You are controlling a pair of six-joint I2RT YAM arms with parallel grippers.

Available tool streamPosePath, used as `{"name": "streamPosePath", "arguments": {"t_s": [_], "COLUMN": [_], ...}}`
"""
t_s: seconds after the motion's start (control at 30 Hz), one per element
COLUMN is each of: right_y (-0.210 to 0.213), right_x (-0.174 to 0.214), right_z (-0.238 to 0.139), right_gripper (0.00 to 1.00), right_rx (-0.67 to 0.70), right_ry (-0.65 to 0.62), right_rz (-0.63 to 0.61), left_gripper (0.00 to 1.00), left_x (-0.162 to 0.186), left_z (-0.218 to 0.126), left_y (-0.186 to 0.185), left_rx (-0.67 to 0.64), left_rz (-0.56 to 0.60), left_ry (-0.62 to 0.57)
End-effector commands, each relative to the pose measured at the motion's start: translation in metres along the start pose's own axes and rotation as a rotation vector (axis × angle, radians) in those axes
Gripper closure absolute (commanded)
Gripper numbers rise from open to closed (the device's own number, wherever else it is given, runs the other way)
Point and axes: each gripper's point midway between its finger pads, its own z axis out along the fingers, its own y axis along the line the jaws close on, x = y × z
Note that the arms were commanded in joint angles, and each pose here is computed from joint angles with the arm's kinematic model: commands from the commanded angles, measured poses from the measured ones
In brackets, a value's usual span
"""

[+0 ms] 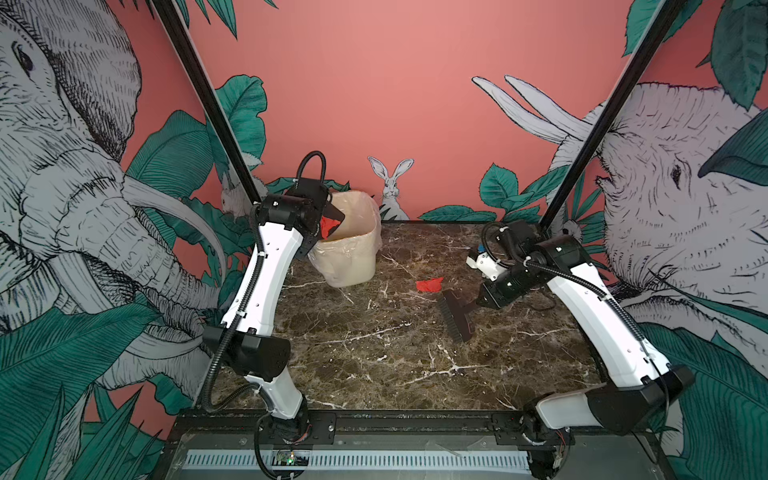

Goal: Sweep away the paper scraps from the table
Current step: 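Tip the dustpan over the cream bin with the left gripper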

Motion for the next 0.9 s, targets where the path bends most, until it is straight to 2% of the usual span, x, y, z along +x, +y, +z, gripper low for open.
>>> {"name": "streamPosePath", "arguments": {"t_s": [0.0, 0.57, 0.87], "right_y": [0.004, 0.008, 0.01], "right_x": [0.0, -0.003, 0.002], "right_z": [-0.003, -0.007, -0.011], "right_gripper": [1.0, 1.0, 1.0], "right_rx": [-0.026, -0.043, -0.042], "right_ry": [-0.007, -0.013, -0.015], "right_rz": [0.009, 0.014, 0.018], "left_gripper": [1.0, 1.0, 1.0], "left_x": [-0.003, -0.032, -0.058], "left_z": [-0.01, -0.021, -0.023], "left_y": [0.019, 0.033, 0.033], "left_rx": [-0.097, -0.312, -0.508], "left_rz": [0.017, 0.241, 0.438], "left_ry": [-0.023, -0.069, -0.071]}}
